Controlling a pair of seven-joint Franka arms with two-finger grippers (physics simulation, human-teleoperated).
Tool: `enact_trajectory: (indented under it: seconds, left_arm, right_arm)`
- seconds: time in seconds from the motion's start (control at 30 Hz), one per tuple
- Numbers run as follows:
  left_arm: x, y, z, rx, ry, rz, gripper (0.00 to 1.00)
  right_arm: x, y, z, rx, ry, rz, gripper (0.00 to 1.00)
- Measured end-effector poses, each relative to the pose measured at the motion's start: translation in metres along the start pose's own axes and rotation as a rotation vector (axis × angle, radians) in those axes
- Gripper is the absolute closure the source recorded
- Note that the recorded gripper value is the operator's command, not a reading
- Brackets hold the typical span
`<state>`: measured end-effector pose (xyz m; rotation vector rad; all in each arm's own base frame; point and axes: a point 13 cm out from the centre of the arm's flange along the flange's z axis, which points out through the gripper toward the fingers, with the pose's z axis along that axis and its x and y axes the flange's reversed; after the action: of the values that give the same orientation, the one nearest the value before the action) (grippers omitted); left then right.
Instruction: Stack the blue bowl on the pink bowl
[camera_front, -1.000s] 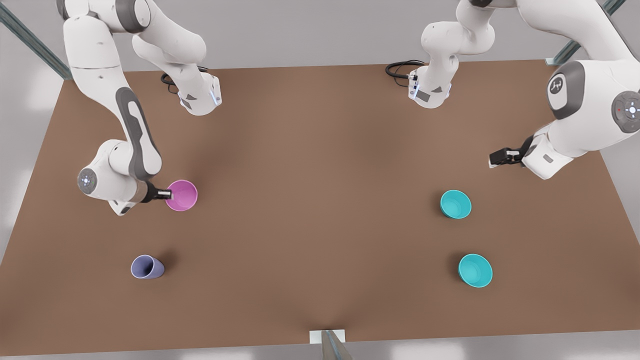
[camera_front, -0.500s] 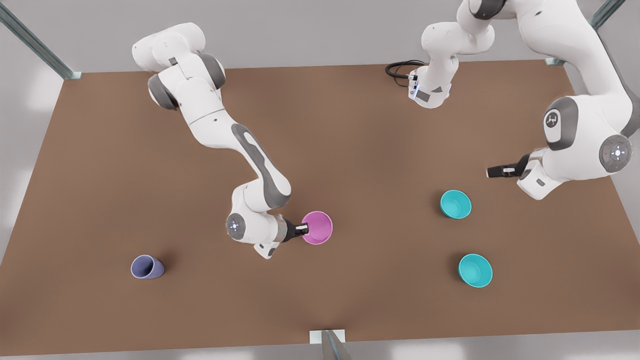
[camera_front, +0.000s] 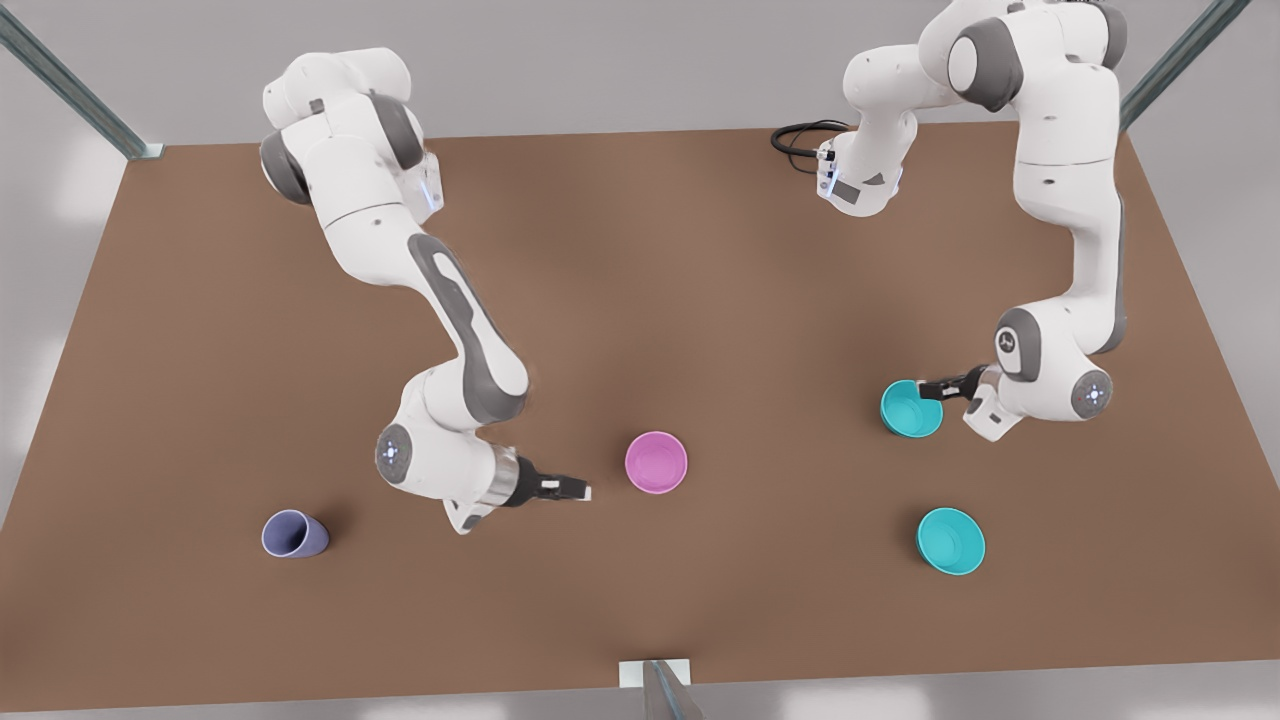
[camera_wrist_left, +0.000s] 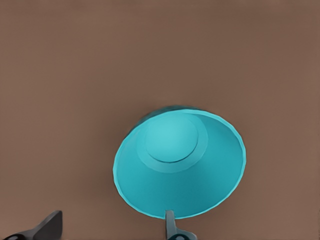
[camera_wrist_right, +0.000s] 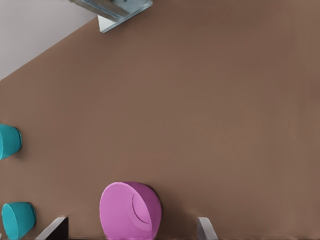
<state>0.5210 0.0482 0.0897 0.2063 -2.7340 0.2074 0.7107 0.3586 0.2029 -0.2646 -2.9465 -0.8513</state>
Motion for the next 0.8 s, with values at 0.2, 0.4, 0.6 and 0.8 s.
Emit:
enact_trajectory:
  seconds: [0.2, 0.4, 0.6, 0.8]
  left_arm:
    - [-0.035, 0.006, 0.003, 0.018, -0.131, 0.041, 0.00]
    - [-0.039, 0.006, 0.023, 0.014, -0.140, 0.085, 0.74]
    - [-0.043, 0.002, 0.019, 0.004, -0.161, 0.126, 0.79]
    - [-0.040, -0.068, -0.016, 0.007, -0.219, 0.192, 0.79]
  right_arm:
    - [-0.021, -0.175, -0.263, 0.368, -0.020, 0.017, 0.00]
    - [0.111, -0.161, -0.403, 0.518, -0.025, -0.056, 0.00]
    - [0.116, -0.175, -0.392, 0.557, 0.029, -0.078, 0.00]
    - [0.102, -0.177, -0.410, 0.583, 0.005, -0.096, 0.00]
